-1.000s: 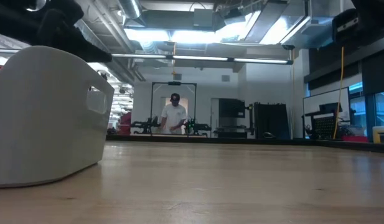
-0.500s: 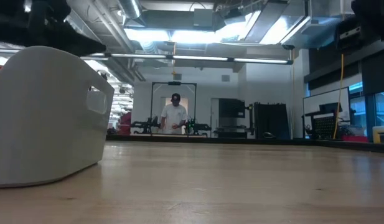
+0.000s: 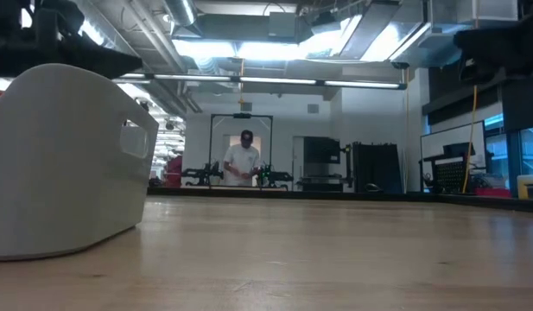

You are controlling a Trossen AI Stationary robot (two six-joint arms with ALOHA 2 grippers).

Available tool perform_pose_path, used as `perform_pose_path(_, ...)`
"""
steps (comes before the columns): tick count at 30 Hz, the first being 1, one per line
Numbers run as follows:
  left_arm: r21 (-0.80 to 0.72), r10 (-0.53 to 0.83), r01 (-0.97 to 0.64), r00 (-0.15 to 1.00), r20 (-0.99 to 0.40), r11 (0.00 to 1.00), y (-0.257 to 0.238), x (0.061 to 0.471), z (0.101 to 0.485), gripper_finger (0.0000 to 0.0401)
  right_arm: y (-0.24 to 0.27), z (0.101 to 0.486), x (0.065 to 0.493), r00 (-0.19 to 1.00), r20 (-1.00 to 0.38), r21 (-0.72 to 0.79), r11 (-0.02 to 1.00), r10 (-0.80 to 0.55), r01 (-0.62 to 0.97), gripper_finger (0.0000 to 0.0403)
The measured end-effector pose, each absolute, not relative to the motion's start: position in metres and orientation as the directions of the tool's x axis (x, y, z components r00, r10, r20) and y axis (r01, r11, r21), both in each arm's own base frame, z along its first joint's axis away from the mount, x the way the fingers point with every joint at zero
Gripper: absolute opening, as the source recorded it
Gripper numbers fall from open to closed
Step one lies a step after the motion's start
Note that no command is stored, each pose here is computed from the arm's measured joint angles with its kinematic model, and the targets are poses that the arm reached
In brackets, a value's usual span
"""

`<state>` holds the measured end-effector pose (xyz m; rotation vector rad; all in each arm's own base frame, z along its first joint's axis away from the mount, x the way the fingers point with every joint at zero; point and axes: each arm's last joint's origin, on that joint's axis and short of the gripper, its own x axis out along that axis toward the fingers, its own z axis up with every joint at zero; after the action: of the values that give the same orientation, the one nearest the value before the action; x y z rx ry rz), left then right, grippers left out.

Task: Nest measuring cups in basket
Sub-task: Return to Home Position

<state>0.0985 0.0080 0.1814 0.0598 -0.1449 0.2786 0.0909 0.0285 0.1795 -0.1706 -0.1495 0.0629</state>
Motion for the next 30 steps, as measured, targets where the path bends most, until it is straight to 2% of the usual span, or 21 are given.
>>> perform_pose_path(9,0.042,0.239,-0.249,0.957,0.163,0.968,0.008,0.098,0.182,0.0002,0.011,0.172,0.096,0.993,0.066,-0.239,0.964,-0.102,0.115,0.0011)
perform_pose_path(14,0.052,0.240,-0.251,0.957,0.162,0.967,0.008,0.098,0.182,0.0001,0.007,0.171,0.097,0.995,0.062,-0.250,0.964,-0.080,0.093,0.0011)
perform_pose_path(21,0.078,0.239,-0.253,0.959,0.154,0.964,0.008,0.098,0.181,0.0001,0.005,0.168,0.097,0.998,0.027,-0.181,0.982,0.054,-0.048,0.0010)
perform_pose_path(25,0.082,0.240,-0.252,0.961,0.136,0.964,0.008,0.098,0.180,0.0003,0.003,0.168,0.097,0.999,0.025,-0.161,0.986,0.045,-0.040,0.0023)
perform_pose_path(30,0.089,0.240,-0.249,0.965,0.106,0.964,0.008,0.099,0.177,0.0002,0.001,0.168,0.097,0.999,0.025,-0.159,0.987,0.026,-0.022,0.0020)
